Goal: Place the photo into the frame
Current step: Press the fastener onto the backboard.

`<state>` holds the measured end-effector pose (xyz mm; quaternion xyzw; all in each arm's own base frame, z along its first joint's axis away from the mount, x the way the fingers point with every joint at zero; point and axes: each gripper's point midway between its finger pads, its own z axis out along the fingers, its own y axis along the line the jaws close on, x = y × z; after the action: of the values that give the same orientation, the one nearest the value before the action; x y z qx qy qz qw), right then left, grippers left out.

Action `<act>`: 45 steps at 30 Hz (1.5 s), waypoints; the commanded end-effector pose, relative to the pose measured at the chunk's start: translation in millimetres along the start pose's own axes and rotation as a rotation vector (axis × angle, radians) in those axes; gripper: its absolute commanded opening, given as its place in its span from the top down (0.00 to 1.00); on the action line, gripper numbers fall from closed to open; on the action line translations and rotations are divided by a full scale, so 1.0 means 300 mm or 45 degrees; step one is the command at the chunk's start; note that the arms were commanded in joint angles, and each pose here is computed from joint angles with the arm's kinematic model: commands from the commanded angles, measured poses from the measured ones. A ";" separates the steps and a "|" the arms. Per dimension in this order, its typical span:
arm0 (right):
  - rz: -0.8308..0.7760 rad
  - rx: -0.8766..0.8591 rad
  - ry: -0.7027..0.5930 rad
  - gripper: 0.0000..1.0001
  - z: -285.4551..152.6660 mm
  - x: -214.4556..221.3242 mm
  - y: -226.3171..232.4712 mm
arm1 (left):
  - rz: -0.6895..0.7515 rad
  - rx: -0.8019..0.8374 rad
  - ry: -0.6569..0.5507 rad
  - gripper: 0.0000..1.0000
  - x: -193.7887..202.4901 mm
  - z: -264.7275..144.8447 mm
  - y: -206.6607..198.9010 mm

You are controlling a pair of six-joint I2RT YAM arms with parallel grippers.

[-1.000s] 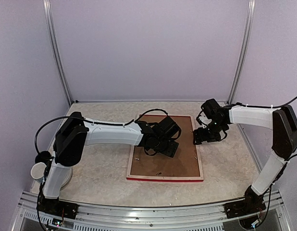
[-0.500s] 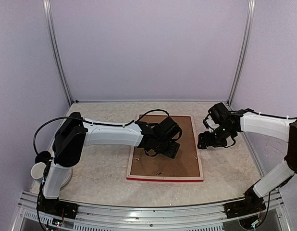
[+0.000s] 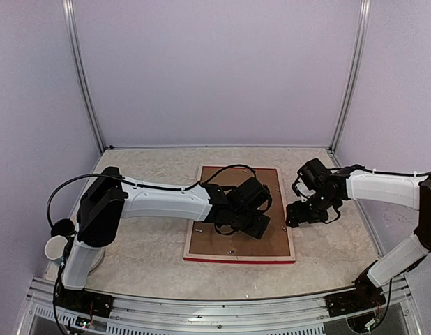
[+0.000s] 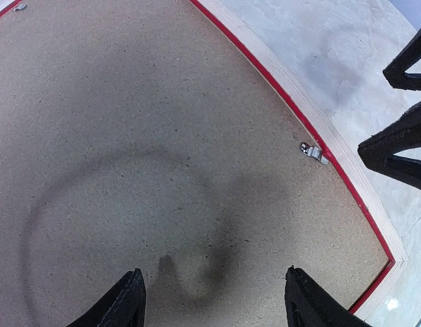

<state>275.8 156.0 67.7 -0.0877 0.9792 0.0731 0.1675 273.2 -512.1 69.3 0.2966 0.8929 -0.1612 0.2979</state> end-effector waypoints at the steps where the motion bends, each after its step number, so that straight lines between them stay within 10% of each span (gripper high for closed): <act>1: -0.025 0.010 -0.004 0.19 0.007 0.006 0.022 | -0.024 0.038 0.000 0.31 0.017 0.006 -0.024; 45: -0.081 0.193 0.140 0.29 0.168 0.070 -0.037 | -0.024 0.040 0.091 0.34 0.134 0.077 -0.019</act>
<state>288.3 158.1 32.9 -0.1024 0.9830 0.0095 0.1521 261.2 -511.5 37.5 0.2936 0.9009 -0.1710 0.2702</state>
